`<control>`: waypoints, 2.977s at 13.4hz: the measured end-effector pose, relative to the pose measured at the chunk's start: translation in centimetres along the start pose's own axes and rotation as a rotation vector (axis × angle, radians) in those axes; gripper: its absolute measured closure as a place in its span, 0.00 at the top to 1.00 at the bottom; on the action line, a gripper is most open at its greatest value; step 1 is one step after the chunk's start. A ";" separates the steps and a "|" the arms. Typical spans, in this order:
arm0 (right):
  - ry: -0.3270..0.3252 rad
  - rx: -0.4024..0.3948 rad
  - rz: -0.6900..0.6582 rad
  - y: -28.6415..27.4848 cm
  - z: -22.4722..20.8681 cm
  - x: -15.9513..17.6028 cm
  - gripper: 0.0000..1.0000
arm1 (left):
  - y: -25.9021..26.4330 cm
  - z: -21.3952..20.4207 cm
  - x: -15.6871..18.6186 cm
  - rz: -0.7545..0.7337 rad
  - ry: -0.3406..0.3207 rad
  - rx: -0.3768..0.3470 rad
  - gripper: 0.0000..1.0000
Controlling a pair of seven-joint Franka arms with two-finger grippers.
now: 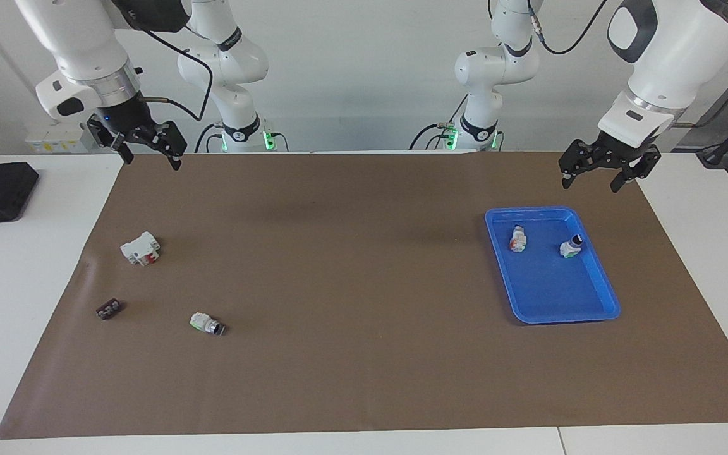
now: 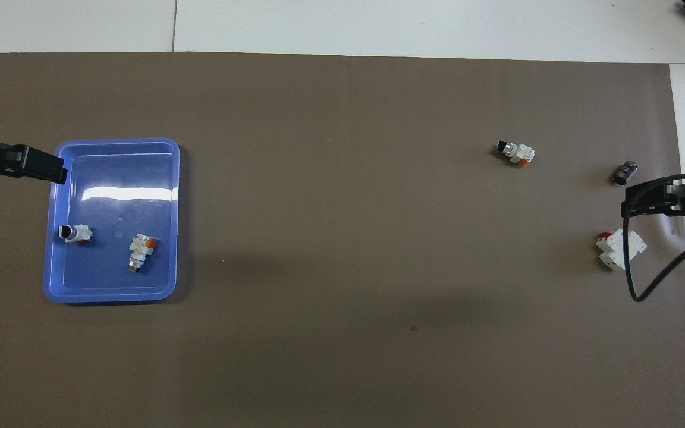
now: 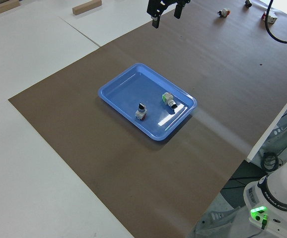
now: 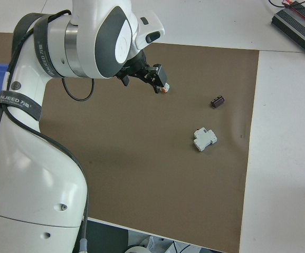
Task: Turn and place switch with both arms
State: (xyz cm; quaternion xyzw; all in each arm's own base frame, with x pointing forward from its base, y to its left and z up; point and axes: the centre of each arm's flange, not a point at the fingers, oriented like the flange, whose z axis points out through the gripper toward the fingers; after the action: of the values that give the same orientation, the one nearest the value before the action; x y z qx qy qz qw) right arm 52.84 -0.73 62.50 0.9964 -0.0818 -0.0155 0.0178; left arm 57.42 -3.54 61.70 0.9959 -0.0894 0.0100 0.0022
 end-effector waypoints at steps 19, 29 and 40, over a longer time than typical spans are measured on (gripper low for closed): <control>0.229 0.048 -0.400 -1.8 18.5 9.7 1.00 | 0.0 0.0 0.0 0.000 0.000 0.000 1.00; 0.243 0.062 -0.900 -2.1 32.2 13.2 0.99 | 0.0 0.0 0.0 0.000 0.000 0.000 1.00; 0.308 0.073 -0.871 -3.2 33.2 14.6 0.81 | 0.0 0.0 0.0 0.000 0.000 0.000 1.00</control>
State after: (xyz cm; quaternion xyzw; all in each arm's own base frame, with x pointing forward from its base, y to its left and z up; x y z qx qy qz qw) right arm 66.59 -1.02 28.83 0.9285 0.3477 0.1293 -0.0136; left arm 57.40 -3.55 61.73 0.9959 -0.0894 0.0102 0.0021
